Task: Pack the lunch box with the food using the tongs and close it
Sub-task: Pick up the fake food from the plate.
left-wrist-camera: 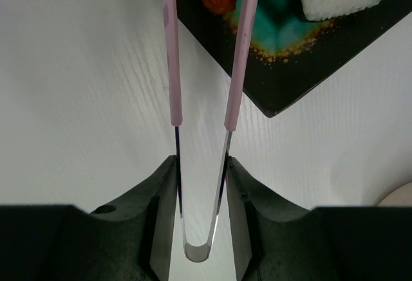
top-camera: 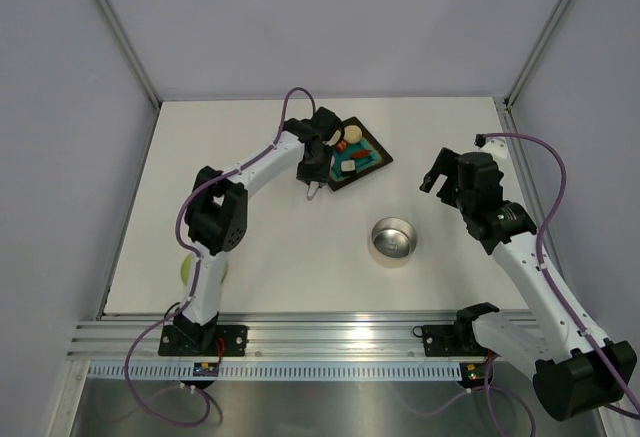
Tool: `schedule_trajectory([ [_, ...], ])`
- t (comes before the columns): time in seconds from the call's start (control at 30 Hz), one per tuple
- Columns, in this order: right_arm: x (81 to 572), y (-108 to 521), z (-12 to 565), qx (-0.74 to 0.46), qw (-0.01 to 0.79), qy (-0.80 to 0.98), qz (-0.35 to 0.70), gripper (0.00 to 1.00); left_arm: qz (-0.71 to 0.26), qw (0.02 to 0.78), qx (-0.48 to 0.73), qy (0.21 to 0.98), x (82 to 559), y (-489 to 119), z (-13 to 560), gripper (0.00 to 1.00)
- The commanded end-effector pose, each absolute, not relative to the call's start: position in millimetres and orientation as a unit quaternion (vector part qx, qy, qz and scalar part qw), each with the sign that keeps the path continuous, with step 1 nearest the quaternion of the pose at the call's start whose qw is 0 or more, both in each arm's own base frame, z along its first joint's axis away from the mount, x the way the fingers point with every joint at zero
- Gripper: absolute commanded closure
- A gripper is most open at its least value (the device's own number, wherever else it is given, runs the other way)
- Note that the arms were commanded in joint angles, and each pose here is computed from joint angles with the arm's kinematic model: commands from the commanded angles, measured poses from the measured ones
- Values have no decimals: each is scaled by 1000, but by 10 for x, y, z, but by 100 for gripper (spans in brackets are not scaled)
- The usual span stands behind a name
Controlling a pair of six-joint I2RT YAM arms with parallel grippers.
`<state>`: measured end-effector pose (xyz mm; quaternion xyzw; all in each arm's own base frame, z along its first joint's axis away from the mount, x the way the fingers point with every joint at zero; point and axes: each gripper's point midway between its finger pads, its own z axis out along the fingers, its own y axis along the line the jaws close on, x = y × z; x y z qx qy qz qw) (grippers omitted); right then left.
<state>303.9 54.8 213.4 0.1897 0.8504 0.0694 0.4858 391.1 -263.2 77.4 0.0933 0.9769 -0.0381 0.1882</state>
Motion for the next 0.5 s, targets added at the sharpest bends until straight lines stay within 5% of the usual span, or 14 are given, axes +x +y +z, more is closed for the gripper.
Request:
schedule_trajectory([
  [0.0, 3053, 490, 2225, 197, 499, 842, 61, 1, -43, 218, 92, 971, 4015, -2674, 1023, 64],
  [0.47, 3061, 504, 2225, 196, 499, 841, 65, 1, -23, 203, 103, 974, 4083, -2679, 1060, 59],
])
